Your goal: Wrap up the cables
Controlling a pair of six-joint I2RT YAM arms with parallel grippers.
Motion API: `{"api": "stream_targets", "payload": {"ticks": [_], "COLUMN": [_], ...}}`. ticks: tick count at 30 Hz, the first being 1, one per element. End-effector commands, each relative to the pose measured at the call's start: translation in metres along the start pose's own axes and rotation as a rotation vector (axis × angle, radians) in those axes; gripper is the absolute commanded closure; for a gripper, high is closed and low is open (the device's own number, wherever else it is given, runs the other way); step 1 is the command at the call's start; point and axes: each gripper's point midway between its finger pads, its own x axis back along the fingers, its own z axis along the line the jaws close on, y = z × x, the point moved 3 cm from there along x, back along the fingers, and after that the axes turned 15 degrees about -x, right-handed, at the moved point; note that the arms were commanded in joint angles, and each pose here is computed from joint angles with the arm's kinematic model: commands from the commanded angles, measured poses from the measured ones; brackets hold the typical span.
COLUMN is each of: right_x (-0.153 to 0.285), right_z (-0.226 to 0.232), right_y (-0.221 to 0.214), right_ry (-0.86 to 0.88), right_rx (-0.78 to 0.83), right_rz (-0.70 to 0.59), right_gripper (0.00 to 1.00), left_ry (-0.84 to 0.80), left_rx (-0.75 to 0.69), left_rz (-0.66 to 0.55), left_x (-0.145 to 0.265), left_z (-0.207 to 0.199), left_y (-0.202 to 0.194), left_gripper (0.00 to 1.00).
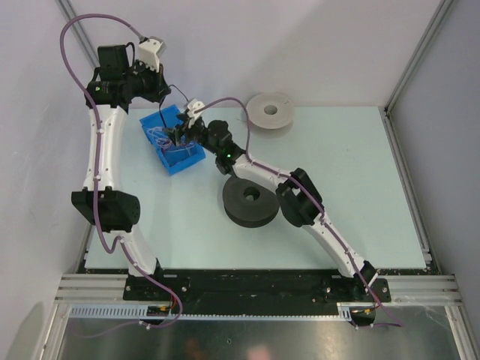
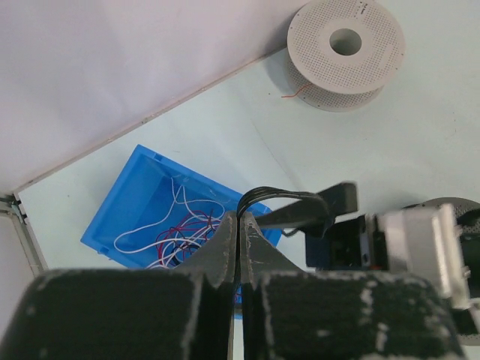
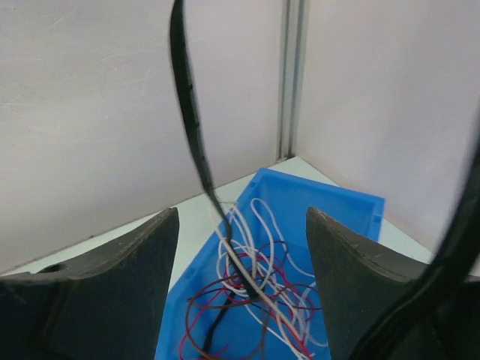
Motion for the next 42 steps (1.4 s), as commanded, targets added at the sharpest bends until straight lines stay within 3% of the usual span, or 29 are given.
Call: {"api": "stream_targets", "payload": {"ticks": [1, 8, 14, 24, 28, 42], "right_x": [-0.012, -0.014, -0.016, -0.012, -0.011, -0.007], "right_z": [0.015, 0.009, -0.011, -0.026, -0.029, -0.037], "right_y": [0.019, -0.005, -0.024, -0.056, -0.065, -0.093], "right_ry": [0.025, 0.008, -0.063, -0.084, -0.085, -0.085], "right_rx": [0.005, 0.041, 0.078, 0.122, 0.134, 0.176], "right_rz": [-0.129, -0.117, -0.106, -0.043, -0.023, 0.023], "right_gripper": [0.28, 0.31, 0.48, 0.62, 0.72, 0.71], "left_ry": [0.007, 0.010, 0.005, 0.001, 0.004, 0.045], "left_rx": [0.029, 0.042, 0.047, 0.035, 0.024, -0.063], "left_rz": [-0.069, -0.074, -0.103, -0.237, -0.300, -0.567], "left_x": [0.020, 0.024, 0.034, 0.073, 0.093, 0.173], "left_z": [-0.003, -0.002, -0.006, -0.016, -0.020, -0.041], "left_y": [0.020, 0.022, 0.031, 0.077, 0.097, 0.170], "left_gripper": [1.00, 1.00, 1.00, 1.00, 1.00, 1.00]}}
